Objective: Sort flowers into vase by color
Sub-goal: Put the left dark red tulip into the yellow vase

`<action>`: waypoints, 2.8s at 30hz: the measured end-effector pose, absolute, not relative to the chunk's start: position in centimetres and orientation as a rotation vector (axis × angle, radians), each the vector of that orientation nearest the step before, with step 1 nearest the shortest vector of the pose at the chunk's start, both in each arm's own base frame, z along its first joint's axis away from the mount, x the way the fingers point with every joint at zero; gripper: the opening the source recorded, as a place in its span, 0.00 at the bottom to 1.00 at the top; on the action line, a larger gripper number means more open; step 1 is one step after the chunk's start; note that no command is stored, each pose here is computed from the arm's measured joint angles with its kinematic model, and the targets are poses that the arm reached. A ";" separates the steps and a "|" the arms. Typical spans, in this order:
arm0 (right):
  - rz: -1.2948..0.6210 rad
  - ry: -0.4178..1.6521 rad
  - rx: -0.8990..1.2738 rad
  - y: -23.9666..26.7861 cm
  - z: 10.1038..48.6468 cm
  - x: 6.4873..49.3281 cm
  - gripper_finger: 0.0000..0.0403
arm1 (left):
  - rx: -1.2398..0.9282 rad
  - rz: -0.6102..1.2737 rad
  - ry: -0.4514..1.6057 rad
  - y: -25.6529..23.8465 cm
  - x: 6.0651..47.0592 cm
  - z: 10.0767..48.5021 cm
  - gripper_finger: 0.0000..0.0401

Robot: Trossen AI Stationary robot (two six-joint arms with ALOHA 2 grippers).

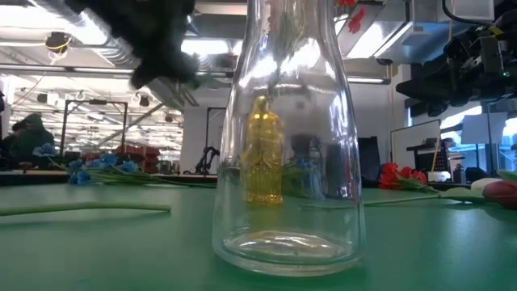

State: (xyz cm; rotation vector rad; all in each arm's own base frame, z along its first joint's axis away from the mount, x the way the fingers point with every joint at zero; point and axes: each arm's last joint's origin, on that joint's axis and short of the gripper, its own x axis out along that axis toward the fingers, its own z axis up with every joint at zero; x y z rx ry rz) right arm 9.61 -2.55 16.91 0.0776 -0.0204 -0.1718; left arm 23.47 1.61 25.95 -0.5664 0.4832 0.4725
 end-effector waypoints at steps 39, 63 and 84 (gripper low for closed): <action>-0.171 -0.021 0.077 -2.6 16.9 9.6 0.02 | -0.136 0.087 -0.191 -3.9 26.6 30.2 0.01; -0.171 -0.021 0.078 -2.5 16.9 9.6 0.02 | -0.014 0.172 -0.002 -2.9 28.4 27.0 0.05; -0.171 -0.020 0.077 -2.6 16.9 9.6 0.02 | -0.035 0.224 0.209 -4.0 27.0 25.8 0.55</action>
